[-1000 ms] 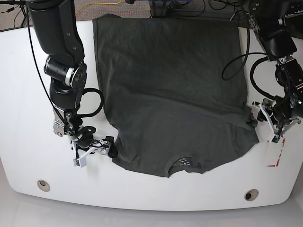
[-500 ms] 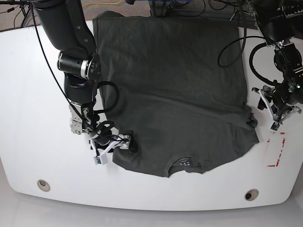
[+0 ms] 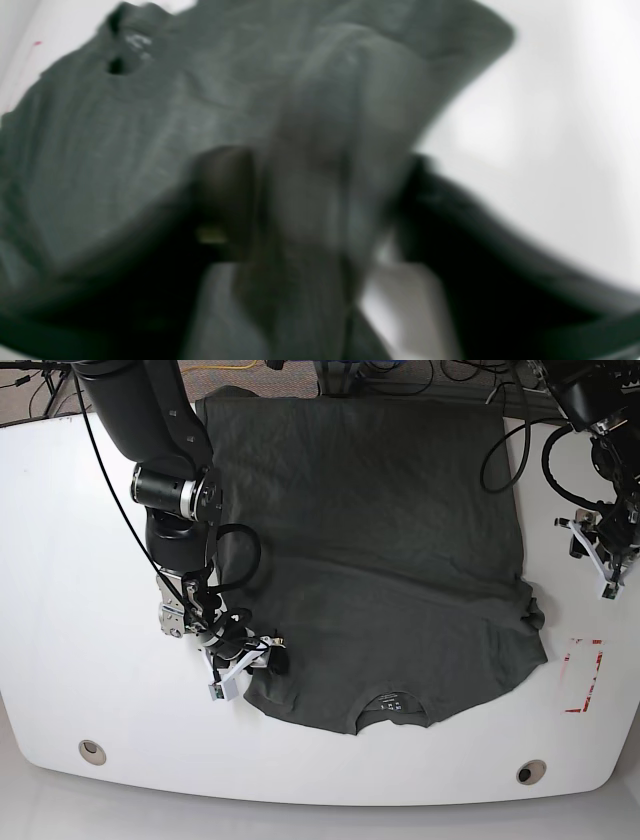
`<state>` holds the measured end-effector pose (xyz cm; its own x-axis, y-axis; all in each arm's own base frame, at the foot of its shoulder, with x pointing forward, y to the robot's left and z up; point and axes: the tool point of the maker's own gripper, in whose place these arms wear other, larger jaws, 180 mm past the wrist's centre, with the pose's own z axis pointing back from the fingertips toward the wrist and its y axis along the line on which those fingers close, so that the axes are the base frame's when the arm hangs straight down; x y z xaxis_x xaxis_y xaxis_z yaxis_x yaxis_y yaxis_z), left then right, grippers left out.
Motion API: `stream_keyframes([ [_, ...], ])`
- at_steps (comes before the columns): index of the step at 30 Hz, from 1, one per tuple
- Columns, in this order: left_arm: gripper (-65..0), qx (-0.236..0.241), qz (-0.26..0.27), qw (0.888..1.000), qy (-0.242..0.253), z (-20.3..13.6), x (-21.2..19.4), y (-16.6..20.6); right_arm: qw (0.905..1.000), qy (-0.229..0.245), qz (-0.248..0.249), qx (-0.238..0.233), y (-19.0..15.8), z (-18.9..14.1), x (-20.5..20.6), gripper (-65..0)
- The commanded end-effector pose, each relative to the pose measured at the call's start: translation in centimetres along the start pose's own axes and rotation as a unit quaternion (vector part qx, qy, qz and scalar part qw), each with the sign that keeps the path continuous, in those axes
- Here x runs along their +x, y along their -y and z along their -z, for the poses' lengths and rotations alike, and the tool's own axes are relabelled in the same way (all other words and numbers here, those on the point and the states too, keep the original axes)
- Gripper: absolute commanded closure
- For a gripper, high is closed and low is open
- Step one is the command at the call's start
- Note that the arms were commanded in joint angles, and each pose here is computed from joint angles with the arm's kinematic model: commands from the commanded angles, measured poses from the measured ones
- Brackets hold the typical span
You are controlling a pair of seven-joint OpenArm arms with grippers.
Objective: Fold the T-shirt properly
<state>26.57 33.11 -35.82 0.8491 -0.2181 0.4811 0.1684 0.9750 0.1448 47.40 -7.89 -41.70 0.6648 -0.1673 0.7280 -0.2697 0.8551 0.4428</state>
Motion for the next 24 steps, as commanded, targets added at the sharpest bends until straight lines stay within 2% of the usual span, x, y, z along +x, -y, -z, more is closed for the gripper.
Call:
stream_keyframes([
  [1, -27.9, -0.026, -0.007, 0.999, 0.023, -0.1, 0.2, 1.0, 0.9998, 0.013, -0.009, 0.012, -1.1, 0.3, 1.7, -13.2],
  [2, -29.6, -0.034, -0.010, 0.999, 0.024, -0.1, 0.0, 1.4, 0.9998, 0.013, -0.009, 0.012, -1.1, 0.3, 1.7, -10.3],
  [3, -33.9, -0.052, -0.015, 0.998, 0.027, 0.0, -0.4, 2.1, 0.9998, 0.013, -0.010, 0.012, -1.1, 0.3, 1.8, -5.9],
  [4, -36.8, -0.062, -0.020, 0.997, 0.030, 0.0, -0.7, 2.5, 0.9998, 0.013, -0.010, 0.012, -1.1, 0.3, 1.8, -4.6],
  [6, -43.2, -0.092, -0.034, 0.994, 0.038, 0.1, -1.2, 4.1, 0.9998, 0.013, -0.010, 0.012, -1.1, 0.3, 1.8, -4.1],
  [9, -49.3, -0.131, -0.052, 0.989, 0.048, 0.0, -2.0, 6.0, 0.9998, 0.013, -0.010, 0.012, -1.1, 0.3, 1.8, -4.3],
  [17, -48.7, -0.194, -0.071, 0.978, 0.037, -0.4, -4.7, 9.3, 0.9998, 0.013, -0.010, 0.013, -1.1, 0.3, 1.8, -4.3],
  [24, -48.6, -0.200, -0.068, 0.977, 0.002, -0.1, -7.1, 10.7, 0.9998, 0.013, -0.011, 0.012, -1.0, 0.3, 1.8, -4.3],
])
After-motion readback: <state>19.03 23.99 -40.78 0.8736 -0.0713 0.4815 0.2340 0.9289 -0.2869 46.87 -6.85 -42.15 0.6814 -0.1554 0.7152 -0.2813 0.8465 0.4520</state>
